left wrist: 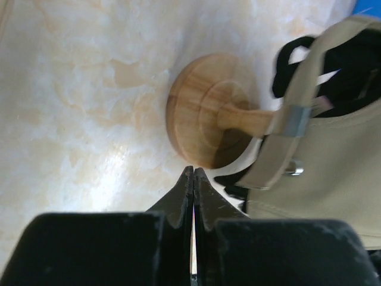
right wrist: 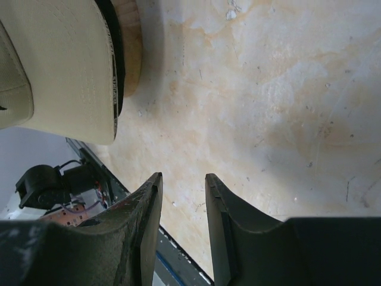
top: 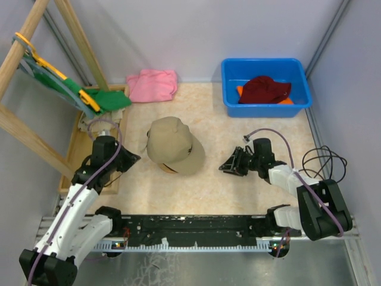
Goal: Stack the hats
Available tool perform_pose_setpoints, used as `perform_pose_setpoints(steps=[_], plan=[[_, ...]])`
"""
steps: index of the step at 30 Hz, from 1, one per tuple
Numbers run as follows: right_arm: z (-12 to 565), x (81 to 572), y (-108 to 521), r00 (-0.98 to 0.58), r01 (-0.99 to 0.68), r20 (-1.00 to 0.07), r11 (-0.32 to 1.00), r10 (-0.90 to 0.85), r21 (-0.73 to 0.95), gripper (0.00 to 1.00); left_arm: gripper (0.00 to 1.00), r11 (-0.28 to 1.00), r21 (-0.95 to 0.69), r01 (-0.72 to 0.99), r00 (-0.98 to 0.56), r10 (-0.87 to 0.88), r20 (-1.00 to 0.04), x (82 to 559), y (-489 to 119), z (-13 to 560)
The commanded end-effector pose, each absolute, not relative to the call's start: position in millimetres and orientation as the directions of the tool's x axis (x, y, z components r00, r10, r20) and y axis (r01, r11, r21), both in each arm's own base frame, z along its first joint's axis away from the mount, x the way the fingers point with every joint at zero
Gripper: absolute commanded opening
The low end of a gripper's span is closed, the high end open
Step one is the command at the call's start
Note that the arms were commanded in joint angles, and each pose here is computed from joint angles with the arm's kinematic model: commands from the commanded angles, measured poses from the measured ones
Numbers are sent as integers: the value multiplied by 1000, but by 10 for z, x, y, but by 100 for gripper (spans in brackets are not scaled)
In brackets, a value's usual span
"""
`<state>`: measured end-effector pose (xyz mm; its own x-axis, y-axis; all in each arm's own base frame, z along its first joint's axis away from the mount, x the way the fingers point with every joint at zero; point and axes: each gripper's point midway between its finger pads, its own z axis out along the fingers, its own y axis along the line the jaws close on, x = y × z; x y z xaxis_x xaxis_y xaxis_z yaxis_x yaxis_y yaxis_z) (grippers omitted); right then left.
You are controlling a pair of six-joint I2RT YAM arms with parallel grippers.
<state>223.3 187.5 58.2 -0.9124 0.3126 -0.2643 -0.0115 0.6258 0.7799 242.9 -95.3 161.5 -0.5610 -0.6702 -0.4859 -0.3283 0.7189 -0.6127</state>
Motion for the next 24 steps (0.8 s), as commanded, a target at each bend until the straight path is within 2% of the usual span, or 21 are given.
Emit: perform_pose_setpoints(steps=[1, 8, 12, 16, 20, 24], plan=[[800, 2414, 1969, -895, -88, -328, 602, 303, 794, 35, 0, 689, -605, -400, -655, -676, -337, 2128, -1101, 1196], [806, 2329, 2106, -908, -82, -303, 589, 288, 804, 33, 0, 592, -663, -458, -689, -708, -156, 2016, -1462, 734], [765, 2225, 2259, -922, -69, -270, 571, 276, 818, 31, 0, 520, -716, -467, -671, -736, -96, 2053, -1583, 577], [719, 2203, 2239, -922, -49, -260, 580, 287, 813, 24, 0, 430, -757, -491, -635, -772, -27, 2024, -1649, 420], [694, 2183, 2249, -924, -30, -238, 566, 298, 824, 24, 0, 325, -807, -493, -576, -817, 23, 2046, -1671, 362], [678, 2185, 2237, -924, -26, -239, 577, 297, 816, 24, 0, 288, -823, -489, -577, -814, 58, 2066, -1783, 375]])
